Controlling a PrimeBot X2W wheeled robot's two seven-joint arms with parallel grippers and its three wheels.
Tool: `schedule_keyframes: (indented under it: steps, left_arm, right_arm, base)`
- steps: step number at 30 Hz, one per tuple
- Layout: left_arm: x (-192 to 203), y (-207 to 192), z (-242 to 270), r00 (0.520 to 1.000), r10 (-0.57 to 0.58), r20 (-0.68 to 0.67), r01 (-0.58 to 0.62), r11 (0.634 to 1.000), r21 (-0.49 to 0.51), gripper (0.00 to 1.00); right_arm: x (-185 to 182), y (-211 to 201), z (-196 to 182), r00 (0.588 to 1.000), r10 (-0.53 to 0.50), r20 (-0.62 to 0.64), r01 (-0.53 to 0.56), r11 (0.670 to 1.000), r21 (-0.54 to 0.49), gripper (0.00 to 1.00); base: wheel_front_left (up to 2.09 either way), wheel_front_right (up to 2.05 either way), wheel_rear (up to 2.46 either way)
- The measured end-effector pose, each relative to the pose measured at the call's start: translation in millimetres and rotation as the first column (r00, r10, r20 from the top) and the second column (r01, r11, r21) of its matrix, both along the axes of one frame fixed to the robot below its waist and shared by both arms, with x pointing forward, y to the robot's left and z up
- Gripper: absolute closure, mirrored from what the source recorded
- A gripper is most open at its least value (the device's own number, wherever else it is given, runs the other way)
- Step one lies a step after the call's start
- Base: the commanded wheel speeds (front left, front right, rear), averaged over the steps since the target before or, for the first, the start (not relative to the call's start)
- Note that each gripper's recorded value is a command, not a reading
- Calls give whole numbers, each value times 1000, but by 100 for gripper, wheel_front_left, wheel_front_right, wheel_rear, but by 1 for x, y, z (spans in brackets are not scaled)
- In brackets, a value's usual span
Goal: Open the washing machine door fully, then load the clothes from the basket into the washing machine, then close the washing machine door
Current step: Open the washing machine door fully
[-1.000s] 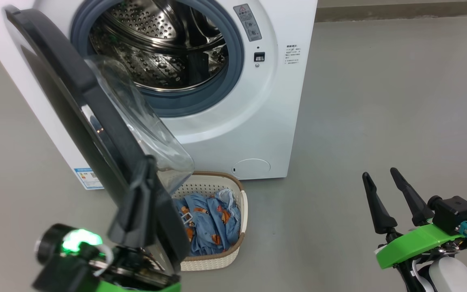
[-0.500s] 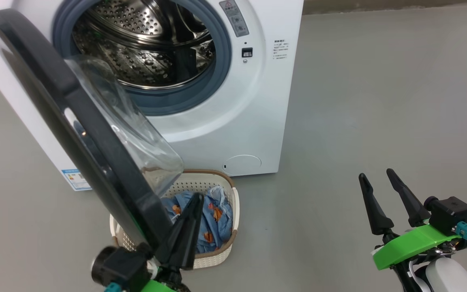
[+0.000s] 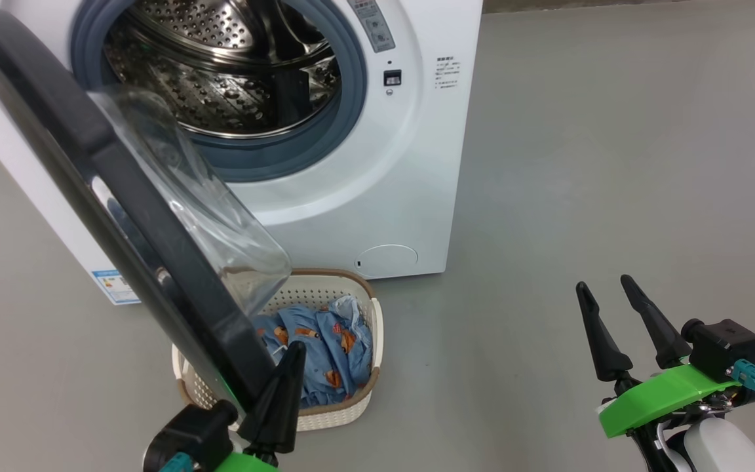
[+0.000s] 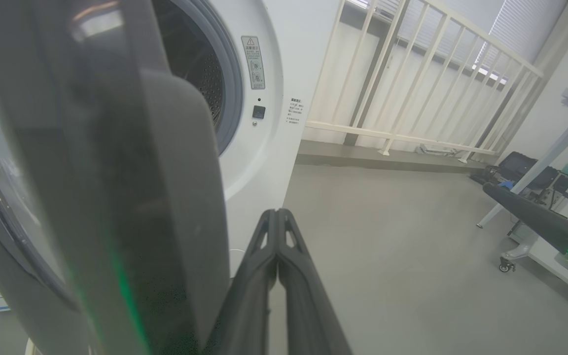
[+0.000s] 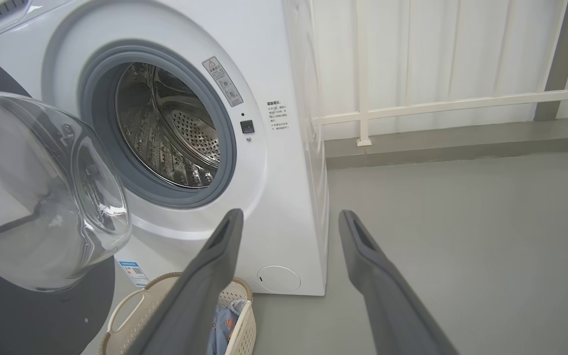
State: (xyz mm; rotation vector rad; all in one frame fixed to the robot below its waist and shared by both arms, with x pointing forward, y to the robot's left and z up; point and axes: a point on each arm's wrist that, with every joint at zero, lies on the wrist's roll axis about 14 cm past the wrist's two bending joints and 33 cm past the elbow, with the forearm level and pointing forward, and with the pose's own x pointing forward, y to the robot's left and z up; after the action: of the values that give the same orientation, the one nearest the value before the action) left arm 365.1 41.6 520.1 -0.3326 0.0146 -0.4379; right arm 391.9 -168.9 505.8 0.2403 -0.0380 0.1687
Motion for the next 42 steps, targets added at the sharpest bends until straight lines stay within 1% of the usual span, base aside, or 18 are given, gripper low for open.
schedule_keyframes:
  steps: [5, 9, 16, 27, 34, 39, 42]
  left_arm:
    - [4, 18, -8, 997, 67, -24, -67, 998, -6, 100]
    - [3, 25, -9, 995, 93, -28, -93, 995, -20, 100]
    - [-2, 40, -8, 990, 141, -27, -142, 990, -23, 100]
    - [-17, 81, -7, 966, 259, -27, -259, 966, -12, 100]
    - [-28, 111, -8, 937, 347, -36, -347, 938, 0, 100]
    - [-34, 146, -9, 895, 443, -46, -443, 896, 19, 100]
    - [-38, 164, -12, 875, 481, -50, -480, 877, 42, 100]
  right_arm:
    - [3, 6, -2, 1000, 16, -7, -16, 1000, 1, 0]
    - [6, 15, -4, 999, 41, -12, -41, 999, 4, 0]
    - [11, 39, -5, 994, 105, -14, -105, 994, 9, 0]
    - [22, 81, -2, 977, 214, -7, -214, 977, 15, 0]
    - [25, 105, 2, 963, 268, 3, -268, 963, 23, 0]
    - [28, 117, 3, 954, 298, 5, -298, 954, 24, 0]
    - [30, 123, 2, 950, 311, 2, -311, 950, 26, 0]
  base:
    - [0, 0, 0]
    - [0, 0, 0]
    - [0, 0, 0]
    - [0, 0, 0]
    - [0, 0, 0]
    - [0, 0, 0]
    - [0, 0, 0]
